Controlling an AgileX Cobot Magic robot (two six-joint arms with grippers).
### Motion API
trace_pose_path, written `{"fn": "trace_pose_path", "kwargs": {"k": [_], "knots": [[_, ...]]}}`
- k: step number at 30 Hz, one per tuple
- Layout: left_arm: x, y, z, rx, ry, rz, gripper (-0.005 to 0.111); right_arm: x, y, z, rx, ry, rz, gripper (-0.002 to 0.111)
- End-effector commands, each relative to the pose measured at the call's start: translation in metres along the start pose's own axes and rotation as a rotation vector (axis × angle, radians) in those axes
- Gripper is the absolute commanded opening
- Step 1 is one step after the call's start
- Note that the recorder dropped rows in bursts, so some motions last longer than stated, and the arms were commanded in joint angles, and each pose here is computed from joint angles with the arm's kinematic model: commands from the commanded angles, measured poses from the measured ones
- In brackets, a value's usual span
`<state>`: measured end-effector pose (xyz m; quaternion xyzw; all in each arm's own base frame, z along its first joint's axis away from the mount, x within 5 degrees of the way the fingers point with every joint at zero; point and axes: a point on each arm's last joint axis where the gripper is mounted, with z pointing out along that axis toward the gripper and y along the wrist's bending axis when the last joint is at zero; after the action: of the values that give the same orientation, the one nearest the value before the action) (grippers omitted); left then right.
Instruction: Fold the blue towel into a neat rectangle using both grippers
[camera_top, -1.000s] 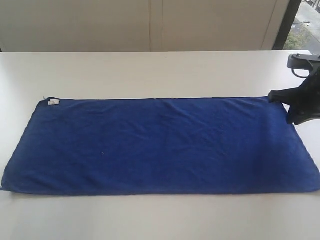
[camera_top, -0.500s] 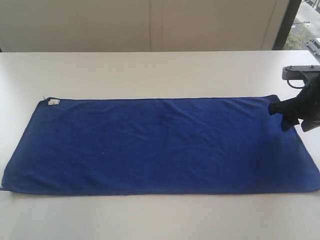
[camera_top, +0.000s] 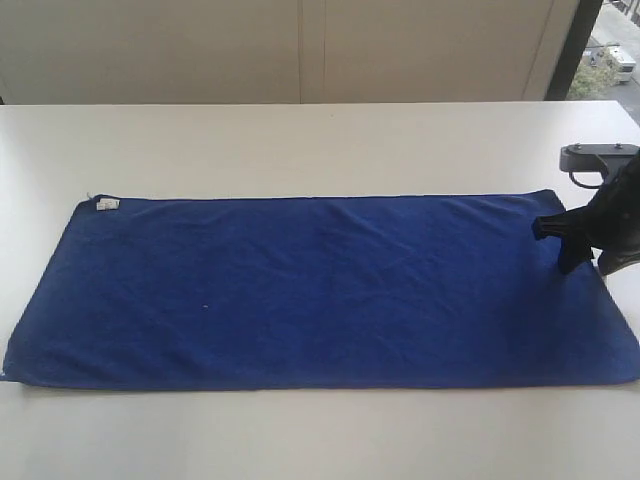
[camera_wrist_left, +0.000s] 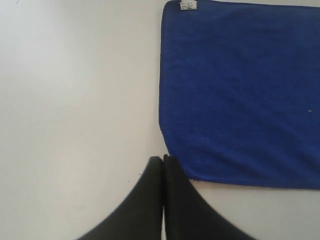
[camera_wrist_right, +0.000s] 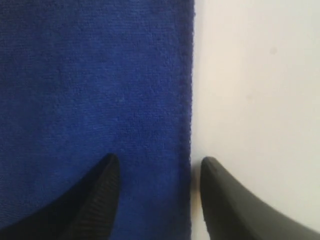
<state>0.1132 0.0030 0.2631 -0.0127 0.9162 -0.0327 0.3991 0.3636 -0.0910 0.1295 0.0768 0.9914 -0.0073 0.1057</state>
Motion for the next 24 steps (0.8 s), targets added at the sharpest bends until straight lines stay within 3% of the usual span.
{"fn": "trace_pose_path", "kwargs": {"k": [1,7,10,15,24], "knots": [[0.001,0.0,0.0,0.001,-0.001,-0.003,0.0,0.004,-0.002,0.009,0.002,0.042,-0.011,0.045],[0.001,0.0,0.0,0.001,-0.001,-0.003,0.0,0.007,-0.003,0.01,0.006,0.073,-0.021,0.011],[0.001,0.0,0.0,0.001,-0.001,-0.003,0.0,0.007,-0.006,0.01,0.031,0.079,-0.044,0.0],[0.001,0.0,0.0,0.001,-0.001,-0.003,0.0,0.005,-0.027,0.006,0.101,0.066,0.018,0.0],[0.001,0.0,0.0,0.001,-0.001,-0.003,0.0,0.005,-0.088,-0.005,0.252,0.035,0.084,0.0]]}}
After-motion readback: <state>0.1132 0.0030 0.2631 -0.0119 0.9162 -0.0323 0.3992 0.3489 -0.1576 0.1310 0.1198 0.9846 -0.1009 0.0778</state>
